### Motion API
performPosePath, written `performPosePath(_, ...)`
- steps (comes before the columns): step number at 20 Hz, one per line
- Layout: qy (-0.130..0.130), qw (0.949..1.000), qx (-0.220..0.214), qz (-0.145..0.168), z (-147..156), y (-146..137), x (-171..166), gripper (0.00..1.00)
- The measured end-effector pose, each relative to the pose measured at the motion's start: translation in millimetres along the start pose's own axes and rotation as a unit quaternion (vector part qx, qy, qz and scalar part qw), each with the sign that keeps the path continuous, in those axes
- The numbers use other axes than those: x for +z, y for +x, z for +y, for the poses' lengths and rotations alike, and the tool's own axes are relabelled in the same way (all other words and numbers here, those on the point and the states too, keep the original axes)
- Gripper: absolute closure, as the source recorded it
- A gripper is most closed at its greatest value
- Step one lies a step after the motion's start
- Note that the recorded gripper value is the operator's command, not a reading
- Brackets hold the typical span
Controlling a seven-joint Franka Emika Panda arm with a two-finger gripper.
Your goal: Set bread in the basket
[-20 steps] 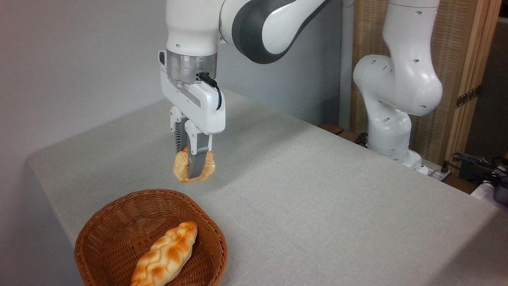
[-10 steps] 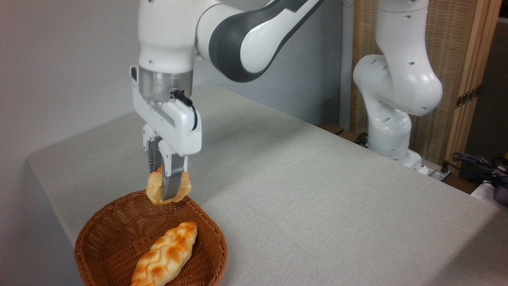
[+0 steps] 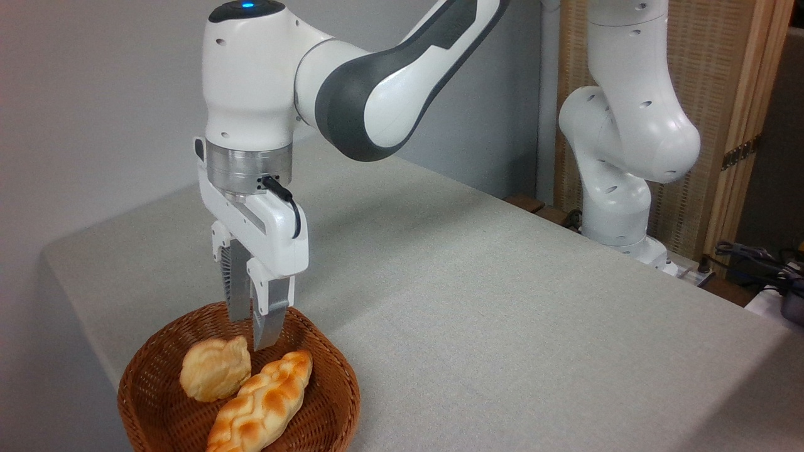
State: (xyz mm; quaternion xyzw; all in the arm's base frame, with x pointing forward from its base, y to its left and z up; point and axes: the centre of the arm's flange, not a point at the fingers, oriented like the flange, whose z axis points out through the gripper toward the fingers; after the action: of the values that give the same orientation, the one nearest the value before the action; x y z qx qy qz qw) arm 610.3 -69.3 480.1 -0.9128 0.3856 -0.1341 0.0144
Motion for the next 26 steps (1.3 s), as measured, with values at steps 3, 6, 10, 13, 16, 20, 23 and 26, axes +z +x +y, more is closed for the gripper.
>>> performPosePath(3,0.001,1.0000,-0.001,0.002,-0.6,0.6,-1.1,0.00)
performPosePath(6,0.001,1.0000,-0.002,0.003,-0.6,0.6,-1.1,0.00)
performPosePath(10,0.001,1.0000,-0.002,0.003,-0.6,0.8,-1.2,0.00)
performPosePath(13,0.003,1.0000,-0.002,0.007,-1.2,1.9,-5.5,0.00)
performPosePath(16,0.009,0.9998,-0.007,0.018,-1.4,3.3,-27.5,0.00)
performPosePath(20,-0.010,0.9998,-0.012,0.009,10.0,-7.7,-73.4,0.00)
performPosePath(23,-0.032,0.9994,-0.008,-0.010,23.1,-17.1,-96.5,0.00)
performPosePath(26,-0.055,0.9980,-0.004,-0.031,35.6,-27.1,-114.0,0.00)
